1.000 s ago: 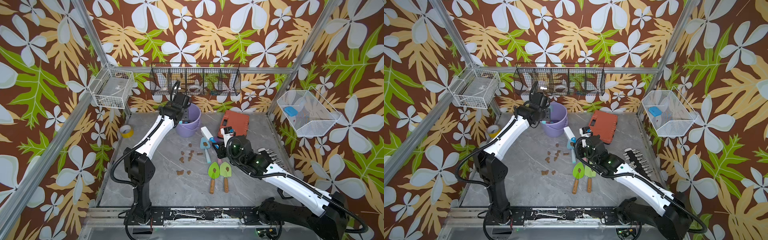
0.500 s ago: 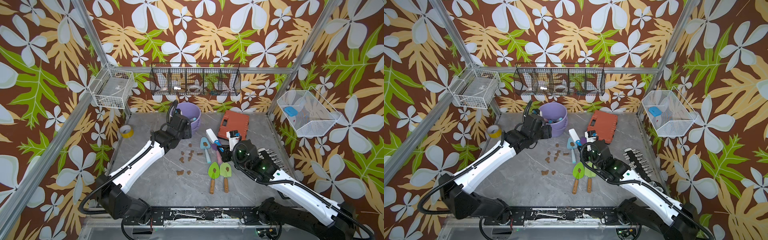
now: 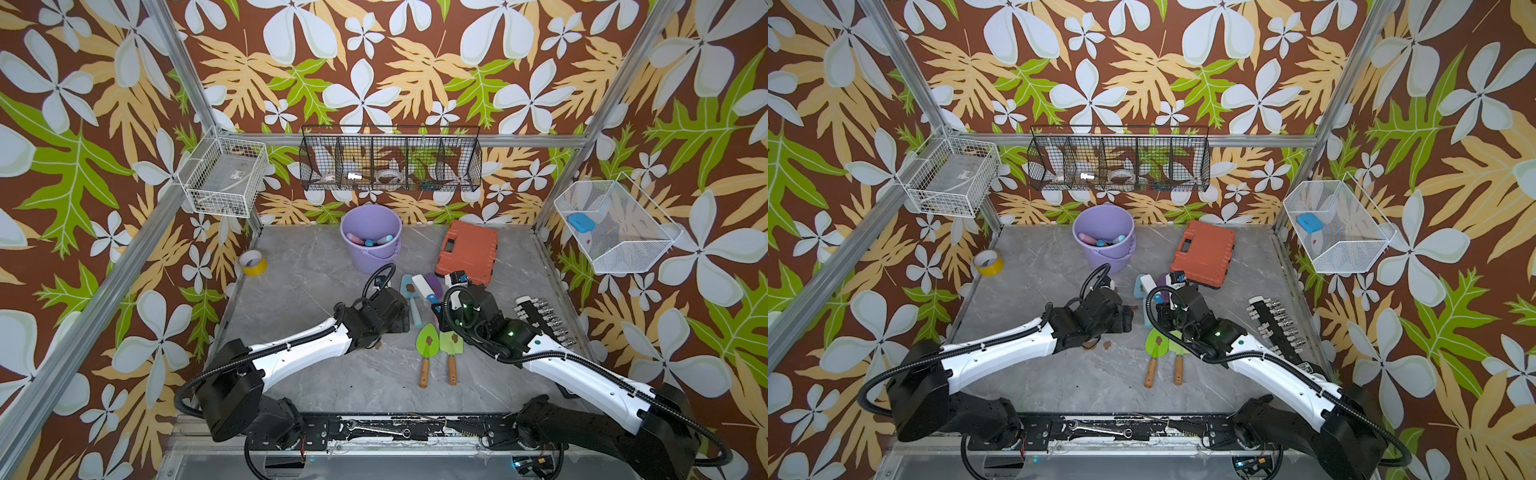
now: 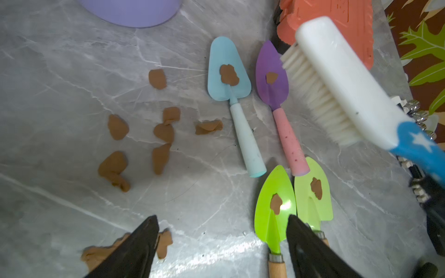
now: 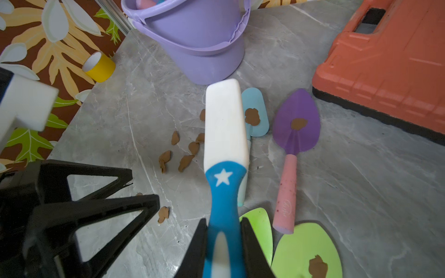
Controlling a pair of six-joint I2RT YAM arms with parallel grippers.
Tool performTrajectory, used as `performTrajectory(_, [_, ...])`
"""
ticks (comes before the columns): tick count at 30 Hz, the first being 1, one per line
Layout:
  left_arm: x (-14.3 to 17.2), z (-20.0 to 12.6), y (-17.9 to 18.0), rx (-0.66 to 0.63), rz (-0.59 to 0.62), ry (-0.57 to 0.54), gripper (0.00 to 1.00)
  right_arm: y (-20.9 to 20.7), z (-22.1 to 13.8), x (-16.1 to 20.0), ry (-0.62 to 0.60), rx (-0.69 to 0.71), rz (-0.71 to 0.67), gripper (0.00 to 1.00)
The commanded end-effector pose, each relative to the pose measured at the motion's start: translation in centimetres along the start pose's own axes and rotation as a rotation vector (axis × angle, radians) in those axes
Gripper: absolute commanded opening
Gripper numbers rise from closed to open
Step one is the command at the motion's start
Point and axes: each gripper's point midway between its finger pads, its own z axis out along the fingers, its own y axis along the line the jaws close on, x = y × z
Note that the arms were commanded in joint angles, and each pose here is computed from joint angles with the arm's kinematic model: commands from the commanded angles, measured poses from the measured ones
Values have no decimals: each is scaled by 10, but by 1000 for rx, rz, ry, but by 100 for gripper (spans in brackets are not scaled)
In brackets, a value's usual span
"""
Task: Brush the soil off the hand trowel and place it into the bucket
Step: Pick up the hand trowel from the center of the board.
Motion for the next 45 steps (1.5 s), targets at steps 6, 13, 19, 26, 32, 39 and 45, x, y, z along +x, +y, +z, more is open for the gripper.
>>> performTrajectory(6, [-18, 34, -37, 32, 45, -21, 82, -22, -5, -12, -56, 61, 77, 0])
performTrajectory(13, [-7, 77, -48, 3, 79, 40, 77, -34, -19, -20, -98, 94, 92, 0])
performTrajectory(19, [-3, 101, -46, -45, 110, 45, 73, -44, -29, -25, -131, 93, 115, 0])
performTrajectory(26, [15, 128, -47, -59, 133, 106, 67, -44, -30, -27, -141, 86, 115, 0])
performTrajectory(32, [26, 139, -28, -151, 163, 122, 57, -44, -31, -25, -144, 82, 117, 0])
performTrajectory(39, [31, 142, -24, -149, 155, 126, 53, -42, -29, -24, -138, 71, 122, 0])
performTrajectory(45, [30, 141, -25, -143, 154, 121, 36, -40, -33, -28, -148, 61, 127, 0])
